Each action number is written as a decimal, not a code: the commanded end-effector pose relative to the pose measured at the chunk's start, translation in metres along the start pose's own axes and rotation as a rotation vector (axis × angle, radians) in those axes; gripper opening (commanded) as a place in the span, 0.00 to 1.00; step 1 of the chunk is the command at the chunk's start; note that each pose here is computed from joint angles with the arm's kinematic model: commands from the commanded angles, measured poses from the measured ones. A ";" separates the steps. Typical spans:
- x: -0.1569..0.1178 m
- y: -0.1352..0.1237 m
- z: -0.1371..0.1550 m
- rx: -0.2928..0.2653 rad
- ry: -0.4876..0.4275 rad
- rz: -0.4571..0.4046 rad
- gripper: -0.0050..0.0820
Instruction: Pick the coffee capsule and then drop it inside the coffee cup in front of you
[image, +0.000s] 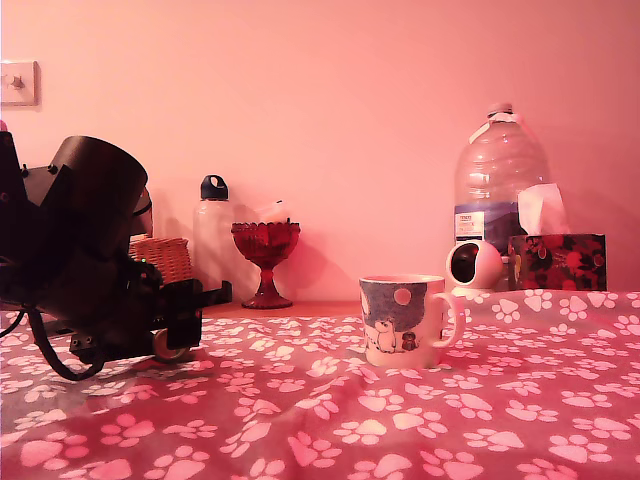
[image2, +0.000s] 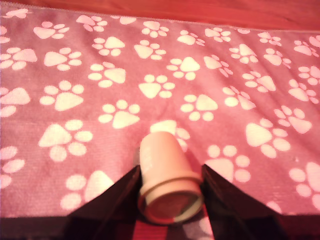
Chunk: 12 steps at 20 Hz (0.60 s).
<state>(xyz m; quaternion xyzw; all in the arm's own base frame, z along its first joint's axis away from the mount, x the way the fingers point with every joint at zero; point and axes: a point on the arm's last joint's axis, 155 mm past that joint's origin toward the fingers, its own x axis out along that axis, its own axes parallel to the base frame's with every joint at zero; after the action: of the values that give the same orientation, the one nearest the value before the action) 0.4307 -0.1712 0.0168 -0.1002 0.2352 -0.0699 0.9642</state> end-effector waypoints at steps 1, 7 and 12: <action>0.002 -0.001 -0.004 0.012 0.005 -0.002 0.38; 0.002 -0.005 -0.004 0.010 0.006 -0.024 0.38; 0.002 -0.006 -0.004 0.010 0.008 -0.030 0.38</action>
<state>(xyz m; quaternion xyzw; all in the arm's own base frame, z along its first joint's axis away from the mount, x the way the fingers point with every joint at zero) 0.4300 -0.1763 0.0178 -0.1040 0.2358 -0.0832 0.9626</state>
